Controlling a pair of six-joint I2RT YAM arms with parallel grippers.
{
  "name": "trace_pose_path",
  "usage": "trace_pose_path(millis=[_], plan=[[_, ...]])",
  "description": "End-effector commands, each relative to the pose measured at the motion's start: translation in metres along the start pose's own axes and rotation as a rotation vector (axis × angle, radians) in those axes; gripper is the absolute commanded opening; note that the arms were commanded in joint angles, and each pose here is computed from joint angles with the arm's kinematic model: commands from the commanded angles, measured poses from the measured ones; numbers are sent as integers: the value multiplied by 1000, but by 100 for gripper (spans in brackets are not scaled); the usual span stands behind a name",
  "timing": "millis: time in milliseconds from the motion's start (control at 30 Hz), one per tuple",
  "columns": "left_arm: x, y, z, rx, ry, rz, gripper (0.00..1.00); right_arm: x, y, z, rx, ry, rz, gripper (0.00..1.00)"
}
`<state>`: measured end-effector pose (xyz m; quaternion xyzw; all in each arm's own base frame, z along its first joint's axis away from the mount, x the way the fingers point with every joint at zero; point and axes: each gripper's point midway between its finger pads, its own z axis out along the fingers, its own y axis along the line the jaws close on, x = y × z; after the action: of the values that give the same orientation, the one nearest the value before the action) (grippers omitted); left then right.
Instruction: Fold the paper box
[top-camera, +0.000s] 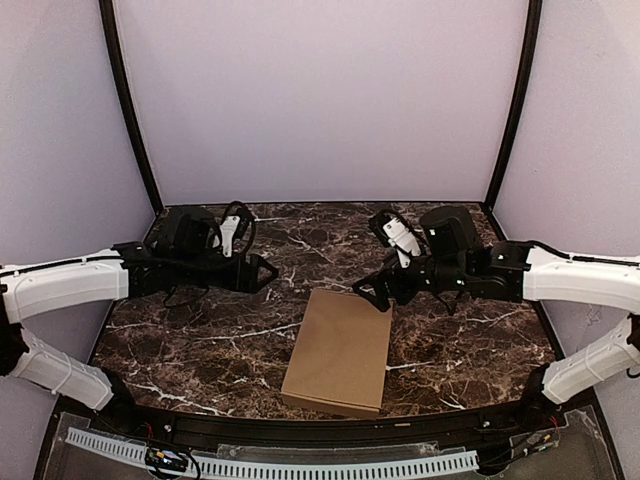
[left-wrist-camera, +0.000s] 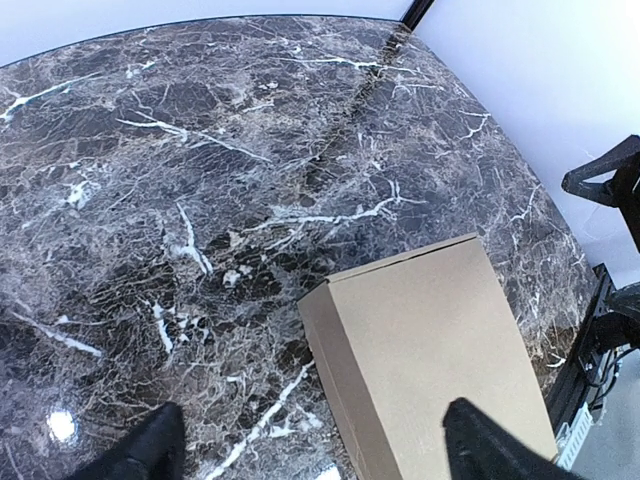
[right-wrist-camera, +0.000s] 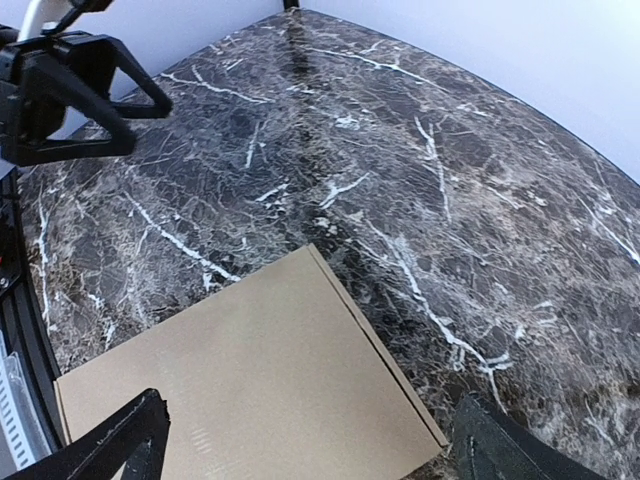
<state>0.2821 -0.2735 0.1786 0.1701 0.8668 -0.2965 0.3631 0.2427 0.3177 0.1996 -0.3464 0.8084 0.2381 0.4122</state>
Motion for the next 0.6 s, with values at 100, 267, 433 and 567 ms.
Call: trace_pose_path(millis=[100, 267, 433, 567], plan=[[-26, 2, -46, -124, 68, 126, 99, 2, -52, -22, 268, -26, 10, 98], [-67, 10, -76, -237, 10, 184, 99, -4, -95, -51, 527, -46, 104, 99], [-98, 63, -89, -275, -43, 52, 99, 3, -160, -71, 597, 5, 311, 99], [-102, 114, -93, -303, -71, -63, 99, 15, -207, -100, 604, -30, 484, 99]])
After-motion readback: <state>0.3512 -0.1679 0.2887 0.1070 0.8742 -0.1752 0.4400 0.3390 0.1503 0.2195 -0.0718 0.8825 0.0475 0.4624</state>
